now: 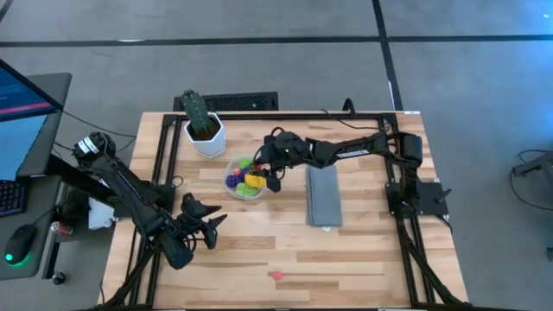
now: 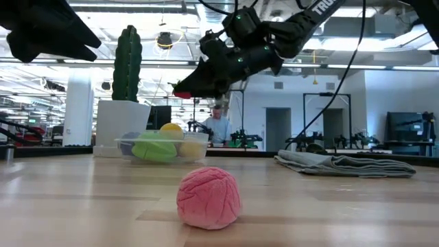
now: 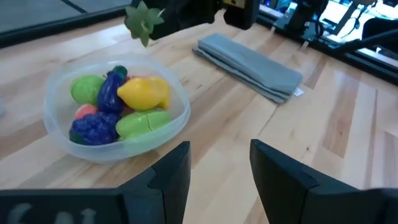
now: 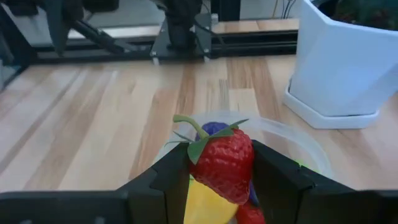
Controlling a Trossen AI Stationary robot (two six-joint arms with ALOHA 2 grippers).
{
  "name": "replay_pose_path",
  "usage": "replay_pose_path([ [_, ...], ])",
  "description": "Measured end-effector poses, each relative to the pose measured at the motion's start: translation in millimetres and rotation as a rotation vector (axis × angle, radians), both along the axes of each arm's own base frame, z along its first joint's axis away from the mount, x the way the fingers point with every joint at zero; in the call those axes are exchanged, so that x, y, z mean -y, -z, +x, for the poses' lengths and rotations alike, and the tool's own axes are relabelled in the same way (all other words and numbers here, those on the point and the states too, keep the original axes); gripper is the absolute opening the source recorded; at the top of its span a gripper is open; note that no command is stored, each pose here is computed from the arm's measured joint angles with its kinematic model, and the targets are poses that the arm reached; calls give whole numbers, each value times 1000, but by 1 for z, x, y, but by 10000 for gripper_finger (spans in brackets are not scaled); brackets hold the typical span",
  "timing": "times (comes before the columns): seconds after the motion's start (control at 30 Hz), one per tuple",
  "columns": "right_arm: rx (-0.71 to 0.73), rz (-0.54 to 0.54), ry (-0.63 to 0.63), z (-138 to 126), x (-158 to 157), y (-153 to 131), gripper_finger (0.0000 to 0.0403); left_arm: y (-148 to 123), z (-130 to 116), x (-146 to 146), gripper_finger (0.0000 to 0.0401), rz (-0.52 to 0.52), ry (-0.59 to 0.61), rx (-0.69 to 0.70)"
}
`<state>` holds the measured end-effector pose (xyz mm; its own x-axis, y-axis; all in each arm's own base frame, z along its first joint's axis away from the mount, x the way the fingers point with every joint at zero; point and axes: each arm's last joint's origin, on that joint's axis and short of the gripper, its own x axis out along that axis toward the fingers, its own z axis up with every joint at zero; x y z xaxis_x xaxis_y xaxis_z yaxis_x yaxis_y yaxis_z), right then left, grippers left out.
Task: Pick and placing Produce into tupperware
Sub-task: Put the red strawberry into the transparent container
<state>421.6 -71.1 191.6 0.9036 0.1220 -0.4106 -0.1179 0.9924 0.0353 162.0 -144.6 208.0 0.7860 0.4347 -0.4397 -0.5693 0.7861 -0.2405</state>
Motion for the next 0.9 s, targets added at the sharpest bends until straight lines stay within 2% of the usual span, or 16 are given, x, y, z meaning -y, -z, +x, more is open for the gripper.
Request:
replay_pose_path([
  [0.37,-133,-77,-53,5,3,-17,178,-1,-1,-3,155,77,-35,46],
  [0.73,-298,-55,4,-6,19,-8,174,-2,-1,-3,155,101,-46,63],
  [0.9,-304,-48,13,-7,20,-7,180,-2,-2,-5,155,113,-47,54],
])
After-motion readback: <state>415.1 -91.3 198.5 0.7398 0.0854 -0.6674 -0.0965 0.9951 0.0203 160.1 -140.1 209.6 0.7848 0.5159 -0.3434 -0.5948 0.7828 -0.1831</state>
